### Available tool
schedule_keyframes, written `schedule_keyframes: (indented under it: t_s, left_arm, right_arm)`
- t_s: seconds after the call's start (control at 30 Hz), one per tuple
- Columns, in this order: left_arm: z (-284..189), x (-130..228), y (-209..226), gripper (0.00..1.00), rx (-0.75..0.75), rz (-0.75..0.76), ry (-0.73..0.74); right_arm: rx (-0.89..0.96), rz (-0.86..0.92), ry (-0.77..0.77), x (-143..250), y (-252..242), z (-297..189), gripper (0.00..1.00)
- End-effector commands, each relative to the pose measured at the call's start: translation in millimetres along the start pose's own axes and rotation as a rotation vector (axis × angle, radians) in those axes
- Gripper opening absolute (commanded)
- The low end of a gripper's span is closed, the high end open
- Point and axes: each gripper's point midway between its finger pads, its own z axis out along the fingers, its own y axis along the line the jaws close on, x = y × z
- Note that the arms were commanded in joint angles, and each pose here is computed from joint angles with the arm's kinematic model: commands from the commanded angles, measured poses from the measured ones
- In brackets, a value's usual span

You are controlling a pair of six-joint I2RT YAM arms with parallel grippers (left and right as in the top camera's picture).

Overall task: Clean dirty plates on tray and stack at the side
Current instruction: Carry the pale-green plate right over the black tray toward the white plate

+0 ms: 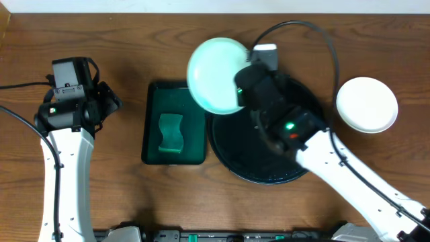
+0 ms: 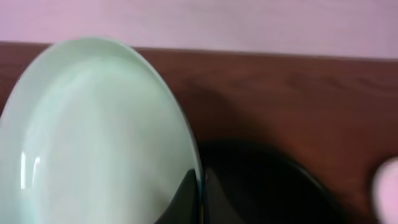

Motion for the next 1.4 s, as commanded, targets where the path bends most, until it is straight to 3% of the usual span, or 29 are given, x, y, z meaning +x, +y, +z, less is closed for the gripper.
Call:
schedule_keyframes:
  t_s: [0.0,0.43,0.97,1.17,1.37]
  left_arm:
    - [-4.8,-5.5,1.1,0.81,-0.002,-0.008,-0.020]
    - [-4.8,-5.5,1.1,0.80,-0.002,-0.008,-0.020]
    - [-4.8,-5.5,1.1,0.81,-0.002,-0.008,-0.020]
    - [-4.8,-5.5,1.1,0.80,-0.002,-0.008,-0.020]
    - [-4.8,-5.5,1.1,0.80,-0.002,-0.008,-0.020]
  right_arm:
    - [0.071,0.061,0.010,-12.8,-44.2,-2.3,0.01]
    - [0.403,0.206,0.214,18.8,-205.6,10.2,0.01]
    - [0.773,0.589,0.312,81.4,-382.0,-26.7,0.01]
    - [0.811,0.745,0.342,119.8,-408.9,-23.5,0.01]
    - [0.796,0.771,0.369,138.1,-416.2,-4.6,0.01]
